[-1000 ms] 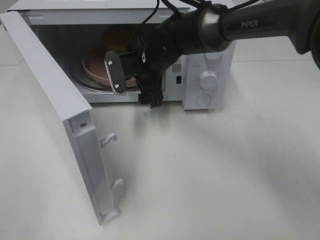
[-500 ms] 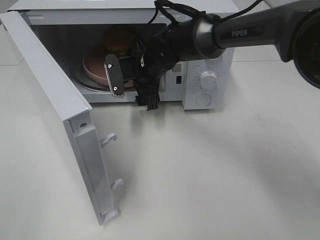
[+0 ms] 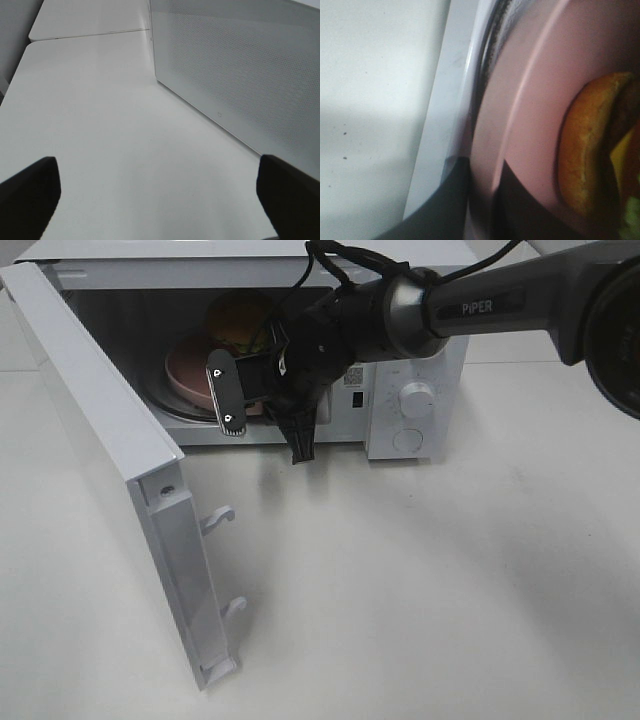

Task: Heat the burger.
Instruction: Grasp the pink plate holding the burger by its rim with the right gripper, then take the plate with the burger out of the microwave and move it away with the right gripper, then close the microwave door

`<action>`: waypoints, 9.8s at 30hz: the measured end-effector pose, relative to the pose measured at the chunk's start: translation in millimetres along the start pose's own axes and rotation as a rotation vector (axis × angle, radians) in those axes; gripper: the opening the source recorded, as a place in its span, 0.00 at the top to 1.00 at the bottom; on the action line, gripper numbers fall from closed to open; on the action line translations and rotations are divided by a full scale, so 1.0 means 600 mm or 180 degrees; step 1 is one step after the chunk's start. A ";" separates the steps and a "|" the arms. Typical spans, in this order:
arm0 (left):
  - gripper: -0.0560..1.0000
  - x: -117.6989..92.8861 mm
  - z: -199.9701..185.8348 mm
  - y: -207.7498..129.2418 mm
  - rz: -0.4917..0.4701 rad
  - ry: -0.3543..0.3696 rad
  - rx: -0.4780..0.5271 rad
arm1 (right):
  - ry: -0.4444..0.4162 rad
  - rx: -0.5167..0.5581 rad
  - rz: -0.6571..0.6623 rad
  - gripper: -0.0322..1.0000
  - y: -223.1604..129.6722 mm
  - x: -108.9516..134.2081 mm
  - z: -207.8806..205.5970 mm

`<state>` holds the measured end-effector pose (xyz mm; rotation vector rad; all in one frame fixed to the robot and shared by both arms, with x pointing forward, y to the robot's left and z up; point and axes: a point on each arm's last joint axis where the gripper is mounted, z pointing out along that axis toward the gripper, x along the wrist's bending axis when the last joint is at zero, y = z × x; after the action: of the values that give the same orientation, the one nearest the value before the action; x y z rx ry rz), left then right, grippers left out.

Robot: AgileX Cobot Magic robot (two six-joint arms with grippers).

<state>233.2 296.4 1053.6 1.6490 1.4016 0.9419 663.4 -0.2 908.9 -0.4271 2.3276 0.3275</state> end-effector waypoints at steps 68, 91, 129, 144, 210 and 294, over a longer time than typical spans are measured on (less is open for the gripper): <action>0.01 0.000 0.000 0.000 0.0000 0.0000 0.0000 | 0.0260 -0.0335 -0.1414 0.90 -0.012 0.070 -0.202; 0.01 0.000 0.000 0.000 0.0000 0.0000 0.0000 | 0.0290 -0.0301 -0.1355 0.90 -0.030 0.112 -0.282; 0.01 0.000 0.000 0.000 0.0000 0.0000 0.0000 | 0.0208 0.0022 -0.0766 0.90 -0.095 0.236 -0.509; 0.01 0.000 0.000 0.000 0.0000 0.0000 0.0000 | 0.0066 0.0508 0.0094 0.90 -0.129 0.252 -0.588; 0.01 0.000 0.000 0.000 0.0000 0.0000 0.0000 | -0.0528 0.3121 0.3961 0.90 -0.182 0.244 -0.451; 0.01 0.000 0.000 0.000 0.0000 0.0000 0.0000 | -0.0153 0.1114 0.4937 0.23 -0.173 0.232 -0.636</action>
<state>233.2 296.4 1053.6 1.6490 1.4016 0.9419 372.5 -258.4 1064.9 1.5953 2.1147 0.5723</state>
